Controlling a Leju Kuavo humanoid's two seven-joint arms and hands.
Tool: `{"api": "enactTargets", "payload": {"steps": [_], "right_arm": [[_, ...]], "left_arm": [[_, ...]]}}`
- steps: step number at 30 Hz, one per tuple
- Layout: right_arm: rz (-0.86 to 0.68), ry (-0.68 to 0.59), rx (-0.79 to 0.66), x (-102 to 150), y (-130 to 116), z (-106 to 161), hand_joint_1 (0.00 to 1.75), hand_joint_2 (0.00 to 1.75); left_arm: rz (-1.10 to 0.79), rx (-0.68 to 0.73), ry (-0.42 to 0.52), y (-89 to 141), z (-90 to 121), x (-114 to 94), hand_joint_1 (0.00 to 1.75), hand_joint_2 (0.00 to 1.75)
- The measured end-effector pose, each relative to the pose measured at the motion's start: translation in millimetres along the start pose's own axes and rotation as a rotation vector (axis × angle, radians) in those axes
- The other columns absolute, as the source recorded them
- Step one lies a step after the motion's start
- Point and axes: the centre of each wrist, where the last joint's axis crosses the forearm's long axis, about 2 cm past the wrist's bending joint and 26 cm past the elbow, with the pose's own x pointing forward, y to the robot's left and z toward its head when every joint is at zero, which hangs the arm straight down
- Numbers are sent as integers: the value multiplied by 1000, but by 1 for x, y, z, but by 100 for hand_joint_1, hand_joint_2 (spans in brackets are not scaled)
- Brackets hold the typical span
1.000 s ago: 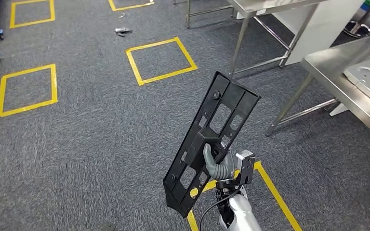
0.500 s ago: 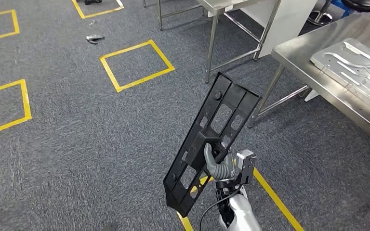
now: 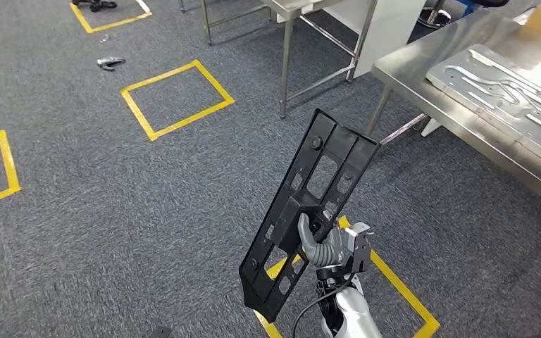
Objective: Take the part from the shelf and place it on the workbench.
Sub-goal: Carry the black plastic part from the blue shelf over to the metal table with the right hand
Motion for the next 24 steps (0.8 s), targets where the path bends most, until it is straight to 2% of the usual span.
{"api": "enactTargets", "payload": {"steps": [5, 10, 14, 18, 24], "right_arm": [[-1, -5, 0, 1, 0, 2, 175, 175], [-5, -3, 8, 0, 2, 5, 175, 175], [-12, -47, 39, 7, 5, 1, 175, 175], [-14, -155, 101, 30, 17, -4, 175, 175], [24, -404, 208, 84, 39, -19, 175, 175]], "left_arm": [[-4, 2, -2, 0, 0, 2, 0, 175], [-7, 1, 21, -1, 1, -6, 0, 175], [-8, 1, 22, -1, 1, -6, 0, 175], [-8, 2, 19, -1, 1, -6, 0, 175], [-12, 2, 20, -1, 1, -6, 0, 175]]}}
